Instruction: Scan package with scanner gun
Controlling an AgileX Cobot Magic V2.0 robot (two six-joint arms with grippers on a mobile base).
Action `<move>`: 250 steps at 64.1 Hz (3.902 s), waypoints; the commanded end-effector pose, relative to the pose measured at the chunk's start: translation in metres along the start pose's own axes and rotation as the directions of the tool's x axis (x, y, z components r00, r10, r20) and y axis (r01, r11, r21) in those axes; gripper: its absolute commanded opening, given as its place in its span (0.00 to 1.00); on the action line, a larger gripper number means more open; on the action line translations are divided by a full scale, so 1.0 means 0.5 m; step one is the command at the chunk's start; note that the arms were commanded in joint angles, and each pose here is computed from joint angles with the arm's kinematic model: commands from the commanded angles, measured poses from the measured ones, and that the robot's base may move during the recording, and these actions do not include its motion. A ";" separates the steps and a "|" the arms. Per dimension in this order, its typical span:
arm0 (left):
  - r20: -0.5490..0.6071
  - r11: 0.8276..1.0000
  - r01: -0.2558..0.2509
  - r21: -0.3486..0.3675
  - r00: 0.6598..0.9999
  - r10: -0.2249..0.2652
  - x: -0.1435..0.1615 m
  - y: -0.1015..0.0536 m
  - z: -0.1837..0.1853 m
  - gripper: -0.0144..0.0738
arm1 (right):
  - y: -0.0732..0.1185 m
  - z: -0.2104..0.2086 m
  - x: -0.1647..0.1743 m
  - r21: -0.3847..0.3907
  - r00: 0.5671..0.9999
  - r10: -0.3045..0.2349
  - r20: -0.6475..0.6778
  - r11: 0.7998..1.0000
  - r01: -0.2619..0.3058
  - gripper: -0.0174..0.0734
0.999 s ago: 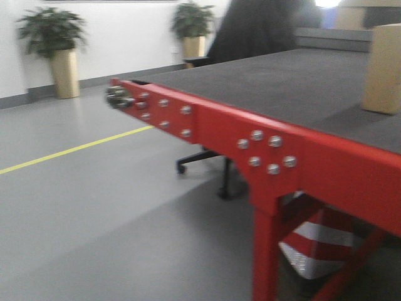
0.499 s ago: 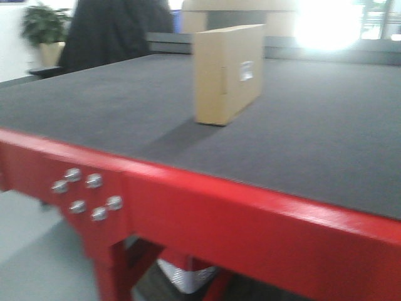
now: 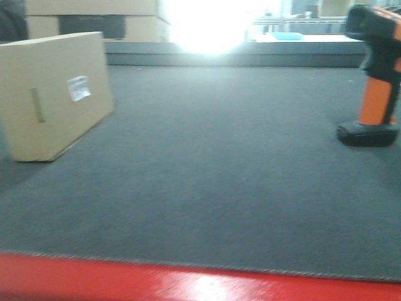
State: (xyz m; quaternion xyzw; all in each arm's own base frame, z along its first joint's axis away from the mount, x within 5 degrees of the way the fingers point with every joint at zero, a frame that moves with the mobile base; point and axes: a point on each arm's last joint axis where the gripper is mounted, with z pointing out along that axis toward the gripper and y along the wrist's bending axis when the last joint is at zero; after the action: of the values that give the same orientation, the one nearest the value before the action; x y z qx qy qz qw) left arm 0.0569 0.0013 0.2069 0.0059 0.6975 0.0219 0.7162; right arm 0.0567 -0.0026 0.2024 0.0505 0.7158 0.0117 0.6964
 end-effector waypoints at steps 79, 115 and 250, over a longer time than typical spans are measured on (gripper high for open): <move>0.025 1.000 -0.001 0.002 1.000 0.001 -0.006 0.000 -0.001 0.04 | -0.001 -0.001 -0.004 0.005 1.000 -0.006 0.021 1.000 0.006 0.02; 0.038 1.000 -0.006 0.001 0.999 0.006 -0.009 0.000 -0.001 0.04 | -0.001 -0.001 -0.017 0.006 0.996 -0.006 0.094 1.000 0.006 0.02; -0.847 0.999 0.020 0.050 0.531 0.032 -0.388 0.041 0.519 0.78 | 0.034 0.081 -0.287 -0.054 0.997 0.008 0.076 0.999 -0.004 0.81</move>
State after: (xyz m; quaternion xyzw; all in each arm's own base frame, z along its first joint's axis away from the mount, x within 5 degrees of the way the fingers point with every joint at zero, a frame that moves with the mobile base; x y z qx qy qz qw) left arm 0.2971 0.0178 0.4150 0.0037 0.9490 0.0038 0.3153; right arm 0.1014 -0.0009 0.3420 0.0334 0.6931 0.0291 0.7195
